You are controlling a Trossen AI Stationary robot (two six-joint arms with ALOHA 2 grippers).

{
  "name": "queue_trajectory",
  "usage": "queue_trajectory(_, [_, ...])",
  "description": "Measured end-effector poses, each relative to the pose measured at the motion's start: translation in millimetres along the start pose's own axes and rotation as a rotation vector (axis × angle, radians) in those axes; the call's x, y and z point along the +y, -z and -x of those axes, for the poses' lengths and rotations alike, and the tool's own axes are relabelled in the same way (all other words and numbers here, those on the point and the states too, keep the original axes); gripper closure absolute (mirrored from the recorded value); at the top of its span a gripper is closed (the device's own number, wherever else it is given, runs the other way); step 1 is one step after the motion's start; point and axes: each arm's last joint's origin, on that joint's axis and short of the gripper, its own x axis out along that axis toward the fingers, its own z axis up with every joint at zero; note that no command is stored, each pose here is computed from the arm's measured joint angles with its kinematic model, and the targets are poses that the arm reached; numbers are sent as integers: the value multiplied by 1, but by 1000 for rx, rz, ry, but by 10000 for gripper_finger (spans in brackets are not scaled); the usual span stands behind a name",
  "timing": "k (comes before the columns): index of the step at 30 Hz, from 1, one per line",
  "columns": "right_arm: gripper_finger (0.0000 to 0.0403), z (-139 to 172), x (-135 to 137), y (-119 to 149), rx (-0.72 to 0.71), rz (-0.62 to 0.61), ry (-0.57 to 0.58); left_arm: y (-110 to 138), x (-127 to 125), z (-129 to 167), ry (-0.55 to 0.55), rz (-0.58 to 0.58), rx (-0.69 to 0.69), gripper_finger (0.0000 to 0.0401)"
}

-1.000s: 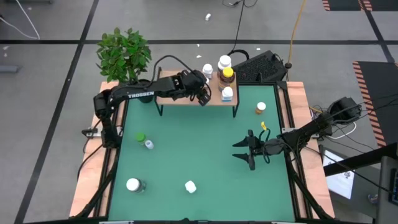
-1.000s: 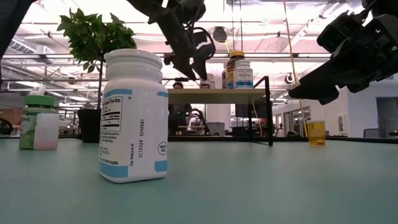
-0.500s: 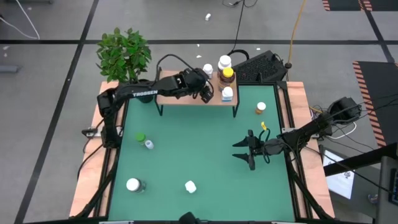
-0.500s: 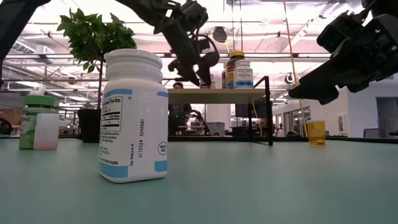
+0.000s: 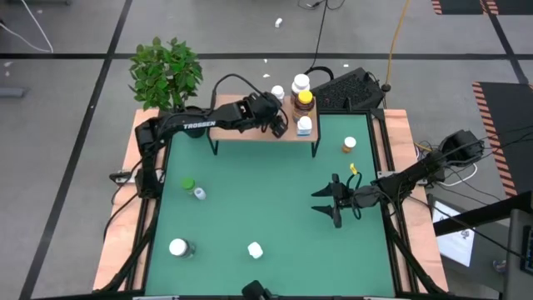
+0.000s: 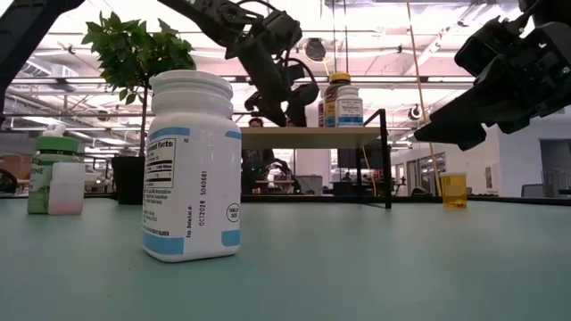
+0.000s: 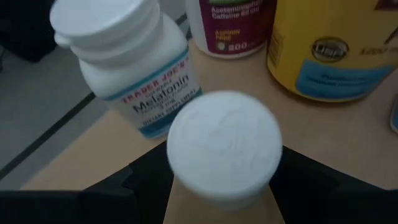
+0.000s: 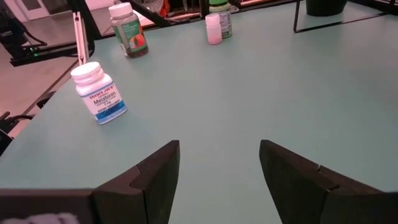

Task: Pick and place medicine bottles onto shelf by color
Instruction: Put the small white pill bottle on the shelf

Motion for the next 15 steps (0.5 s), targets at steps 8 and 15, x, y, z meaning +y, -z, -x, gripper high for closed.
queue_trajectory(8, [188, 0, 0, -1, -5, -2, -2, -3, 4, -2, -4, 24, -28, 162])
queue_trajectory(15, [188, 0, 0, -1, -5, -3, -2, -3, 0, -12, 4, 35, -60, 162])
